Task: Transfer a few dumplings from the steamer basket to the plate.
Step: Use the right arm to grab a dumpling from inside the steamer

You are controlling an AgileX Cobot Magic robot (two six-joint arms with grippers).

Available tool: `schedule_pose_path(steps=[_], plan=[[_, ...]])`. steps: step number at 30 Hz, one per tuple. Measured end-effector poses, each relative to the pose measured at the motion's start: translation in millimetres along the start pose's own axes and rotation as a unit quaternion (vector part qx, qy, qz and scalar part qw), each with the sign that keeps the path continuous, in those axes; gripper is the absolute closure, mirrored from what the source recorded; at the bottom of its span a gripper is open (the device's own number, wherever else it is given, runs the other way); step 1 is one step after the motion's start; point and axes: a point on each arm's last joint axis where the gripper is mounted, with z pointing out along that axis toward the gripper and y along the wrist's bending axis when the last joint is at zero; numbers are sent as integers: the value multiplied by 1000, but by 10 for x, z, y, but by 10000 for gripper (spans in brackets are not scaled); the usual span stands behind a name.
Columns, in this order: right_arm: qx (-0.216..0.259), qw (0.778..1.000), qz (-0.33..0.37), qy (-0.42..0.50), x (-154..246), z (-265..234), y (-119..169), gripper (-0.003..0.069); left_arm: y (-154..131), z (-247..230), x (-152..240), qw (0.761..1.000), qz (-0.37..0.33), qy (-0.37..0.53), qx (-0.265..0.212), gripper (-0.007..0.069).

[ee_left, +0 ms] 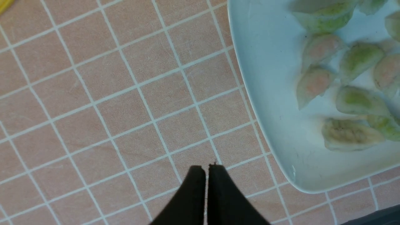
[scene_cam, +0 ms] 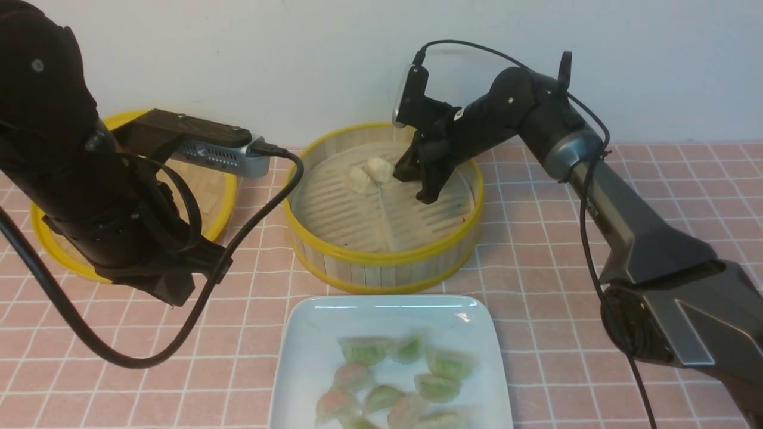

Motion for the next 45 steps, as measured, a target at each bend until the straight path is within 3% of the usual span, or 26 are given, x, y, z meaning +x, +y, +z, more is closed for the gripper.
schedule_pose_path(steps=[6, 17, 21, 27, 34, 38, 43, 44, 45], plan=[[4, 999, 8, 45, -13, -138, -34, 670, -3, 0, 1, 1000, -1, 0, 2, 631], [90, 976, 152, 128, 117, -428, -256, 673, -19, 0, -1, 1000, -4, 0, 10, 631], [76, 972, 162, 153, 282, -337, -238, 673, -19, 0, -1, 1000, -4, 0, 10, 631], [79, 974, 151, 150, 176, -500, -275, 673, -19, 0, -1, 1000, -4, 0, 10, 631], [24, 995, 98, 21, -291, -742, -224, 662, -19, 0, -1, 1000, -4, -1, 10, 631], [-1, 997, 76, 1, -202, -516, -161, 585, -19, 0, -1, 1000, -4, 0, 10, 631], [5, 996, 85, 3, 24, -189, -124, 385, -19, 0, -1, 1000, -4, 0, 10, 631], [7, 996, 85, 2, 27, -183, -126, 385, -19, 0, -1, 1000, -4, 0, 10, 631], [20, 996, 87, -6, 33, -157, -146, 318, -19, 0, -1, 1000, -4, 0, 10, 631]])
